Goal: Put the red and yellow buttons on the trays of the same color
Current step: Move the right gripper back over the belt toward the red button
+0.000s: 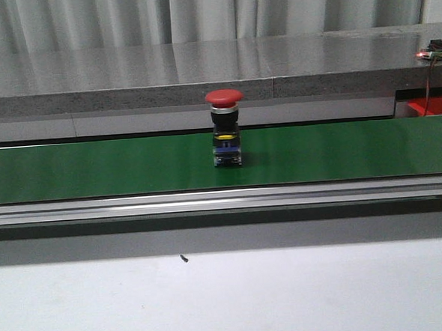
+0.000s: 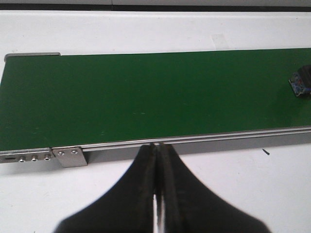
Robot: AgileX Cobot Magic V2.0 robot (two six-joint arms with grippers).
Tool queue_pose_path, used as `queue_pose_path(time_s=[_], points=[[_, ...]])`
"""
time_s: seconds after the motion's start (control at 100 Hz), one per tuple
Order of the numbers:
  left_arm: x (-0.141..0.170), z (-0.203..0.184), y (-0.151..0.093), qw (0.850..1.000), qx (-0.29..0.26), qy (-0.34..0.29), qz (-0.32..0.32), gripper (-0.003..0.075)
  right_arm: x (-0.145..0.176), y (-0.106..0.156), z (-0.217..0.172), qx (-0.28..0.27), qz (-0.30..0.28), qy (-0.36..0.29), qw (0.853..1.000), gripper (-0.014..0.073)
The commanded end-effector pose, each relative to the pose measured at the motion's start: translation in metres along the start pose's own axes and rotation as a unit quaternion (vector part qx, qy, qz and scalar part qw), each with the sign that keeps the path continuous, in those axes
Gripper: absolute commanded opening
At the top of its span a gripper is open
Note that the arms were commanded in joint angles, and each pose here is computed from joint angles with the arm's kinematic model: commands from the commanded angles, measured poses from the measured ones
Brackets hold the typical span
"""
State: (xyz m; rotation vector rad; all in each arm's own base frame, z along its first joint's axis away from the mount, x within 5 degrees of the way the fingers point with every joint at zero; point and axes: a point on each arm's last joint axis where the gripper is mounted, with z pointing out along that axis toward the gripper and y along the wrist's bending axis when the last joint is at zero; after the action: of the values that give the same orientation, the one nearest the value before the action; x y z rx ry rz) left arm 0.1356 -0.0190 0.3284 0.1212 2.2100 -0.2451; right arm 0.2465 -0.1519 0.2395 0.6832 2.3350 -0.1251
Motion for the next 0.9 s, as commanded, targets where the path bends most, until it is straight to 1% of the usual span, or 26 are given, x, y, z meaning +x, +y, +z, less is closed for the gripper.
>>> queue_pose_path(time_s=[0.0,0.1,0.21,0.34,0.48,0.64,0.83,0.89], points=[[-0.013,-0.006,-0.002,0.999,0.003,-0.050,-0.004,-0.0020,-0.017,0.014,-0.025,-0.008,-0.028,-0.074,0.997,0.0538],[-0.013,-0.006,-0.002,0.999,0.003,-0.050,-0.004,-0.0020,-0.016,0.037,-0.034,-0.034,-0.067,-0.081,0.994,0.0538],[-0.013,-0.006,-0.002,0.999,0.003,-0.050,-0.004,-0.0020,-0.011,0.069,-0.040,-0.074,-0.117,-0.069,0.988,0.0538],[-0.013,-0.006,-0.002,0.999,0.003,-0.050,-0.004,-0.0020,-0.005,0.107,-0.050,-0.120,-0.187,-0.051,0.974,0.0538],[-0.013,-0.006,-0.002,0.999,0.003,-0.050,-0.005,-0.0020,0.003,0.138,-0.062,-0.162,-0.236,-0.027,0.958,0.0538],[-0.013,-0.006,-0.002,0.999,0.003,-0.050,-0.005,-0.0020,0.011,0.163,-0.075,-0.193,-0.286,-0.015,0.938,0.0538],[-0.013,-0.006,-0.002,0.999,0.003,-0.050,-0.005,-0.0020,0.014,0.183,-0.090,-0.221,-0.337,-0.007,0.915,0.0538],[-0.013,-0.006,-0.002,0.999,0.003,-0.050,-0.005,-0.0020,0.013,0.188,-0.093,-0.227,-0.347,-0.004,0.910,0.0538]])
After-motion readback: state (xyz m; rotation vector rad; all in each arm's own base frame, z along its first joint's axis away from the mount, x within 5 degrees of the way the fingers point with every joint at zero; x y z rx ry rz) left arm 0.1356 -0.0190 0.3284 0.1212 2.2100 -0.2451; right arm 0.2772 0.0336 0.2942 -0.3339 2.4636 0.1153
